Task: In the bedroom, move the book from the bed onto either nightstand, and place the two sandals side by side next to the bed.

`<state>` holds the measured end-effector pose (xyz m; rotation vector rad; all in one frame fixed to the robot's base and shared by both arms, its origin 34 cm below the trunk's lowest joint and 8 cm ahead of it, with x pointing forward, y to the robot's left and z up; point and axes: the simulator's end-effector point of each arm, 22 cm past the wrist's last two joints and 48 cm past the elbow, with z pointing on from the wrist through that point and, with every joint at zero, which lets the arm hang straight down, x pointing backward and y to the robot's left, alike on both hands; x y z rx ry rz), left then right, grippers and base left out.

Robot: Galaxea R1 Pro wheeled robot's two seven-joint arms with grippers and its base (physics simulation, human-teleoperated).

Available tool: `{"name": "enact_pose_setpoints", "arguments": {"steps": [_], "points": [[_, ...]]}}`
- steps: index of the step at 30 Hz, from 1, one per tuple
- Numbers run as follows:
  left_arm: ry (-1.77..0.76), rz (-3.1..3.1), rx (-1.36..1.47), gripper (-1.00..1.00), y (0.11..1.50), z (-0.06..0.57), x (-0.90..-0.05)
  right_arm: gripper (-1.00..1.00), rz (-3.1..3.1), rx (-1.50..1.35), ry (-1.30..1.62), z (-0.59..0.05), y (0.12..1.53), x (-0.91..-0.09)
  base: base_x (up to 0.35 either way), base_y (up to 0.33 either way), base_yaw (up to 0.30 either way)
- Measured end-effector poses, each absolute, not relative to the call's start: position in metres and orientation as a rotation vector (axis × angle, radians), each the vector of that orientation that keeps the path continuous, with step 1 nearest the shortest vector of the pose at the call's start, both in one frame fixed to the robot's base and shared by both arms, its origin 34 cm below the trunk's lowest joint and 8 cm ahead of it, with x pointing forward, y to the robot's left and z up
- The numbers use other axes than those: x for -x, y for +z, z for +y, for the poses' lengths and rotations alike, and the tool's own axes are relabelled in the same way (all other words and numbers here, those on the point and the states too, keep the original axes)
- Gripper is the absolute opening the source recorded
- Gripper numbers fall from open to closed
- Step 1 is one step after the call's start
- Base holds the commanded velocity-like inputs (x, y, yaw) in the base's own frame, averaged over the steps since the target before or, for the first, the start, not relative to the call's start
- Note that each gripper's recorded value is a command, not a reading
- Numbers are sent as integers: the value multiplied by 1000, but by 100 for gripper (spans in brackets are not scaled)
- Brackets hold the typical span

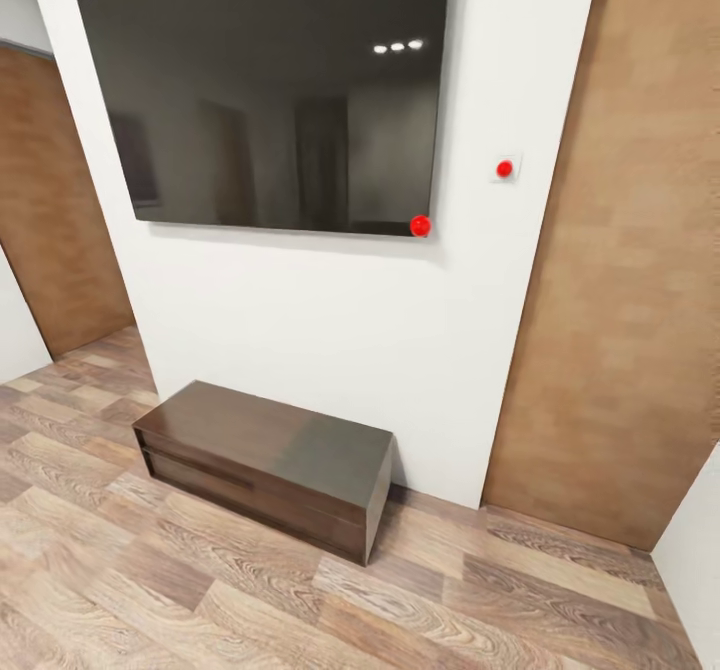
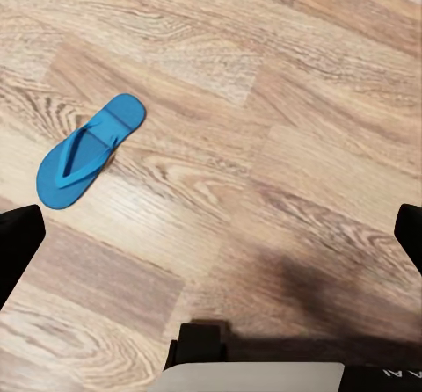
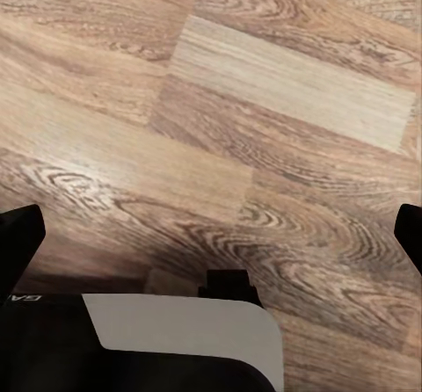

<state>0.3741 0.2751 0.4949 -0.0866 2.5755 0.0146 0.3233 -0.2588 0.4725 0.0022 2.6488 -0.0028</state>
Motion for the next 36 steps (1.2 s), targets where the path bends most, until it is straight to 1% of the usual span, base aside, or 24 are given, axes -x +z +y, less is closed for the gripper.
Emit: {"name": "enact_pose_setpoints", "arguments": {"steps": [10, 13, 21, 36], "points": [[15, 2576, 87, 100, 495, 275, -374, 100, 2648, -2, -3, -259, 473, -323, -1, 0, -264], [15, 2576, 86, 100, 495, 276, -374, 100, 2649, -2, -3, -259, 473, -323, 0, 0, -125], [17, 2575, 88, 100, 495, 276, -374, 100, 2649, -3, -3, -259, 472, -323, 0, 51, -33], [17, 2575, 88, 100, 495, 277, -374, 100, 2649, -2, -3, -259, 472, -323, 0, 179, -2]]}}
